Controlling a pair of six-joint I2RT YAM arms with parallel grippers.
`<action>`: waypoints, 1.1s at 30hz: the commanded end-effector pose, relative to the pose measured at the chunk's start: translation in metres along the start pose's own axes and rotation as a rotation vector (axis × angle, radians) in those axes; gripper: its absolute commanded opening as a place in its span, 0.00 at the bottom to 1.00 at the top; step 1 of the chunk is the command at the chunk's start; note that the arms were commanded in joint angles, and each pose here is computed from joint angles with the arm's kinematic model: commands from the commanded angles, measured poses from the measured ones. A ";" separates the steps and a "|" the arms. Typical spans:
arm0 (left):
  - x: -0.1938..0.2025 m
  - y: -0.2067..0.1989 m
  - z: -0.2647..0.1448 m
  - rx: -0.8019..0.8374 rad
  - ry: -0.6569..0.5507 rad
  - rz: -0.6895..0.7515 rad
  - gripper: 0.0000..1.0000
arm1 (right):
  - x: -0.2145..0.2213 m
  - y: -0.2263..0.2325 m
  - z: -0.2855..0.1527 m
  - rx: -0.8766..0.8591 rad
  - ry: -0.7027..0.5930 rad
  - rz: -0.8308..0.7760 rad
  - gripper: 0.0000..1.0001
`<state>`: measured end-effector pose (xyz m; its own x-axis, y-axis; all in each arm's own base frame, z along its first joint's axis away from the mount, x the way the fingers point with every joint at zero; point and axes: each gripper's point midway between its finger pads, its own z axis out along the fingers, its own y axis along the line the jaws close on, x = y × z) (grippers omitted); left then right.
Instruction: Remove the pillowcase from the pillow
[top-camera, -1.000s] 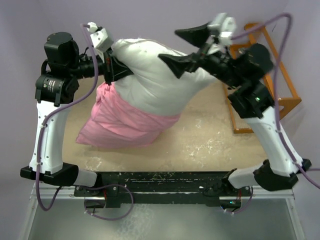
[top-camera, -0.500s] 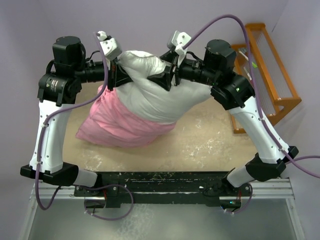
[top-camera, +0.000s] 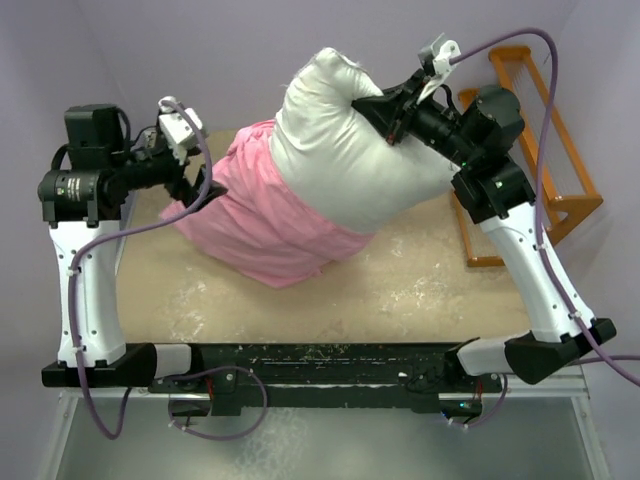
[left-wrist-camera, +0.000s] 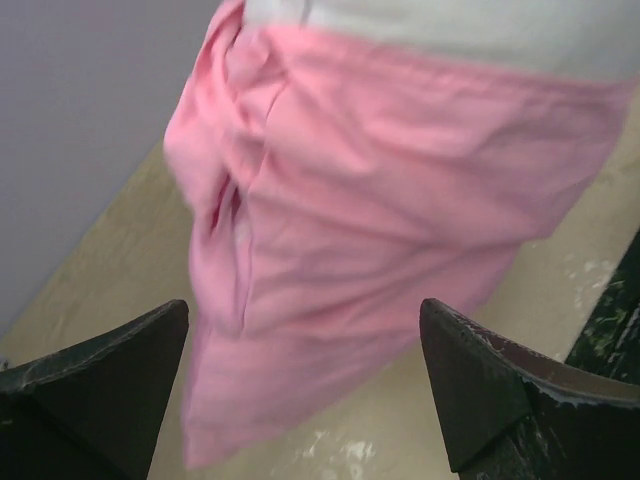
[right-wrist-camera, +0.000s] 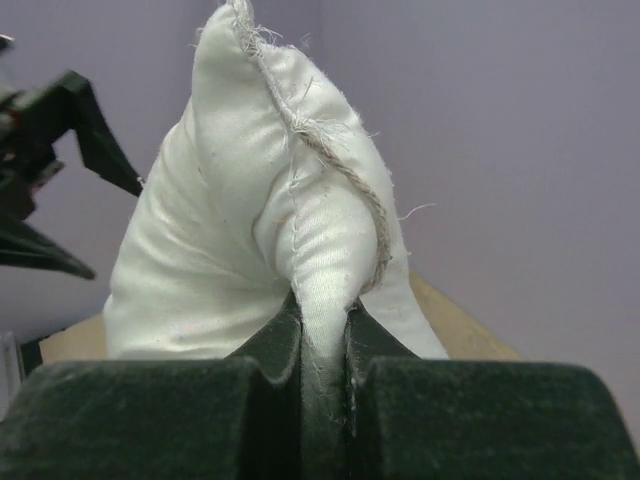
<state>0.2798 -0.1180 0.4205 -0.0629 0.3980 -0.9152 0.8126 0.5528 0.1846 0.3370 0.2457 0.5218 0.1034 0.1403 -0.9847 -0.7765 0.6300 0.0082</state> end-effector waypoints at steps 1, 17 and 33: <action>0.059 0.007 -0.016 0.022 0.130 0.108 0.98 | -0.081 0.057 -0.026 -0.218 -0.257 -0.116 0.00; 0.105 -0.009 0.010 0.140 0.097 0.159 0.62 | -0.075 0.064 -0.024 -0.271 -0.250 -0.075 0.00; 0.214 0.080 0.003 -0.298 0.420 0.208 0.00 | -0.171 0.008 -0.075 0.073 -0.554 -0.069 0.00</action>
<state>0.3003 -0.0531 0.2636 -0.0361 0.6620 -0.7486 0.7818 0.4853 0.3915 0.3111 0.2476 0.5526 0.1207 0.2717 -0.9548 -0.8376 0.5440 0.0489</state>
